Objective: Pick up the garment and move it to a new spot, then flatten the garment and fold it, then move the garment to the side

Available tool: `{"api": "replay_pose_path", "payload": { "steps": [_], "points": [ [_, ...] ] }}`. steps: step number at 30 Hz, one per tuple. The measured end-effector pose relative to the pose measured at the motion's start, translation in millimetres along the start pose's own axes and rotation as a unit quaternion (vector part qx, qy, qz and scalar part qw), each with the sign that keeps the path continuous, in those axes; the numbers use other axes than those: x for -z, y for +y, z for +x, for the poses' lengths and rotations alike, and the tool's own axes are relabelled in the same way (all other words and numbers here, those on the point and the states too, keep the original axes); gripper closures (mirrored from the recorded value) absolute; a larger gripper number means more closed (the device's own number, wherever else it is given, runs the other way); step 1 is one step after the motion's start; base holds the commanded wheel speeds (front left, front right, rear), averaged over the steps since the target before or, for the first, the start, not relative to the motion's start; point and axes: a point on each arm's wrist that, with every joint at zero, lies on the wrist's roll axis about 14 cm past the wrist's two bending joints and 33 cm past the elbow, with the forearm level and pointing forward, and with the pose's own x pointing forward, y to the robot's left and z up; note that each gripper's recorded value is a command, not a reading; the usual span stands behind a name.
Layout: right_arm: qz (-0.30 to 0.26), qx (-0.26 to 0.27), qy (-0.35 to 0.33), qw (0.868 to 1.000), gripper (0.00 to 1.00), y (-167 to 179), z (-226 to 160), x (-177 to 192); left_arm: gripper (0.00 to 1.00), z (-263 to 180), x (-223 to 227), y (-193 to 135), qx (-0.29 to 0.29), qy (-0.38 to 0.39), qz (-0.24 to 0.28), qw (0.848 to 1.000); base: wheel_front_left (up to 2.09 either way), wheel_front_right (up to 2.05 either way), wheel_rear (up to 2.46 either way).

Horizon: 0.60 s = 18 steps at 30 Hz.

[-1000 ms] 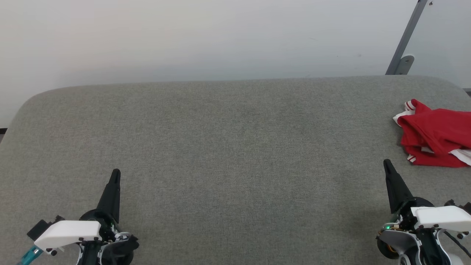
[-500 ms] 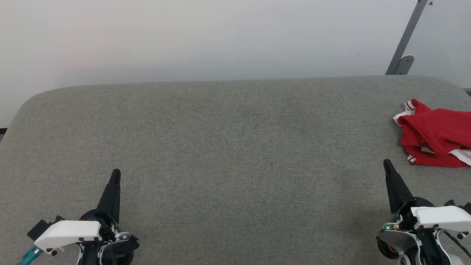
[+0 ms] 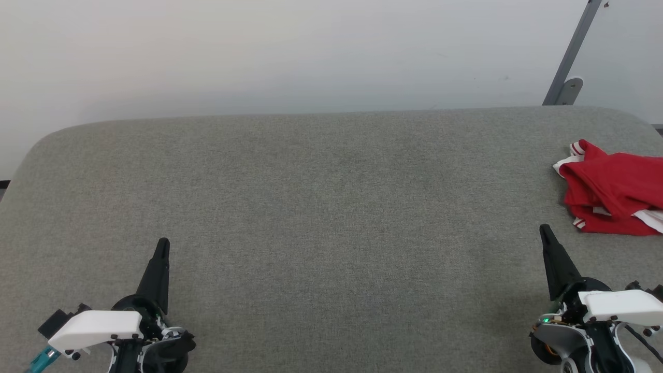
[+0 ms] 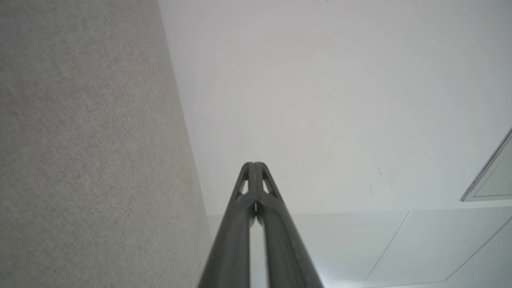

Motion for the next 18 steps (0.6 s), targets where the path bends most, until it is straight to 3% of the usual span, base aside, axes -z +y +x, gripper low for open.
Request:
{"api": "replay_pose_path", "payload": {
  "steps": [18],
  "points": [
    [0.000,0.000,0.000,1.000,1.00,0.0,0.0,0.0,1.00,0.0,-0.2,0.0,0.000,0.000,0.000,1.000,0.00,0.00,0.00]
  ]
}}
